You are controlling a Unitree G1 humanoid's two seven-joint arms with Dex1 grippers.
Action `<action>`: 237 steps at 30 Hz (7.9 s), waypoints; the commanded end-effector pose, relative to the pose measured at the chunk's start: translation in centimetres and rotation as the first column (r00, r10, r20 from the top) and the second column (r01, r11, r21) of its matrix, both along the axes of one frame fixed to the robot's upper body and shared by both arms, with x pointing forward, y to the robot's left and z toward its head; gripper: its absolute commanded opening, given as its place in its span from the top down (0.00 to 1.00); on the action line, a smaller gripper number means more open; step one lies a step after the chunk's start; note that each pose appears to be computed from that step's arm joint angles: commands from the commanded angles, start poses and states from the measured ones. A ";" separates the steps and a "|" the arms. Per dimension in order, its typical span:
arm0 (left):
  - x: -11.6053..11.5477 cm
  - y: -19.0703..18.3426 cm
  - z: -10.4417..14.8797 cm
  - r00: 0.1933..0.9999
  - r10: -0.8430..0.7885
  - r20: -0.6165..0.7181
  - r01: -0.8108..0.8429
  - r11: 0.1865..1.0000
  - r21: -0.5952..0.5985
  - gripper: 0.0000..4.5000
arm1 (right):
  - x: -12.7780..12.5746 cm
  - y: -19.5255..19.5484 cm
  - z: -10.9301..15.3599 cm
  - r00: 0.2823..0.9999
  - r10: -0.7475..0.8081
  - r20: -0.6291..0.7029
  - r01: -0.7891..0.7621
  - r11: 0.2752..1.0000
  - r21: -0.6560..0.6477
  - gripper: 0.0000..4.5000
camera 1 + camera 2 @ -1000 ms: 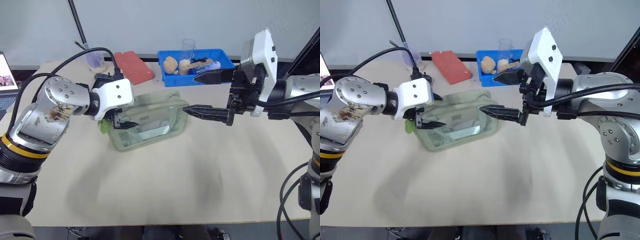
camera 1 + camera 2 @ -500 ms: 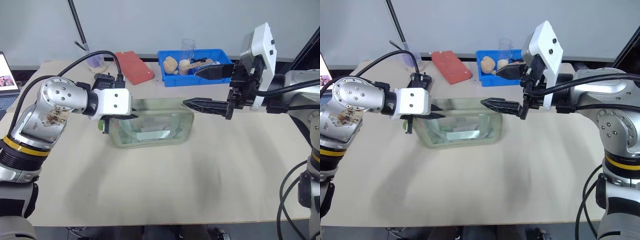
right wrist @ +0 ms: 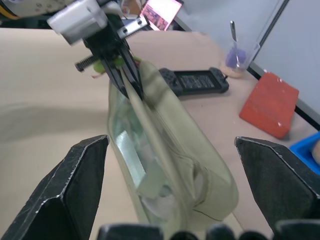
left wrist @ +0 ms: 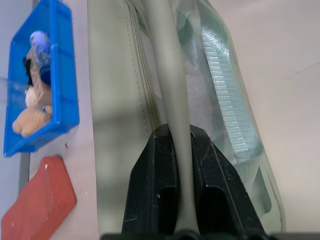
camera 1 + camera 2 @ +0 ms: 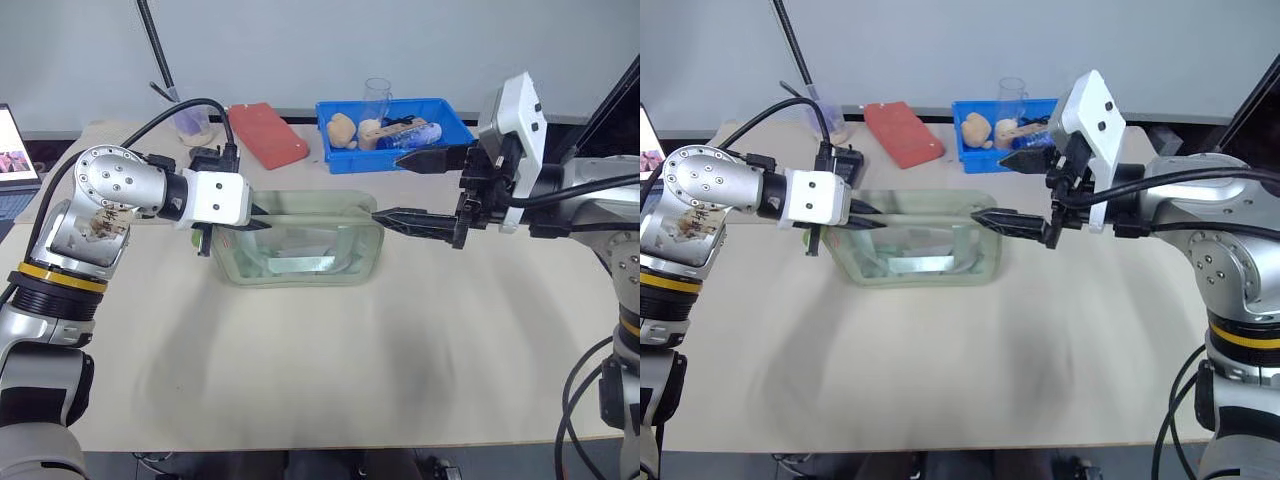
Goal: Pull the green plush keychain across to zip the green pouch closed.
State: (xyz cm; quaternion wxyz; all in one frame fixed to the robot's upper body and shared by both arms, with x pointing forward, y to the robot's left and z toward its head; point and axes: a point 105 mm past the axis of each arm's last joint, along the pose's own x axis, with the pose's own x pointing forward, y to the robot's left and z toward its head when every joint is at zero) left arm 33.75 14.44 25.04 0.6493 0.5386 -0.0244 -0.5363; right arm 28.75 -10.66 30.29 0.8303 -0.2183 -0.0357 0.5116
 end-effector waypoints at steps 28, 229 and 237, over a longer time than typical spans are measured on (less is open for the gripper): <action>-4.7 -0.3 7.3 0.991 -0.039 -0.130 -0.005 0.946 -0.323 0.02 | 0.2 -1.8 -2.3 1.000 0.001 0.027 0.003 0.991 -0.136 0.00; -1.8 7.5 -5.1 0.820 0.409 -0.400 -0.548 0.764 -0.342 1.00 | 4.6 10.2 1.8 0.978 0.123 0.167 -0.138 0.987 0.083 1.00; -1.3 7.5 -4.9 0.824 0.407 -0.393 -0.542 0.767 -0.344 1.00 | 4.5 9.8 0.8 0.986 0.090 0.143 -0.103 0.991 0.085 1.00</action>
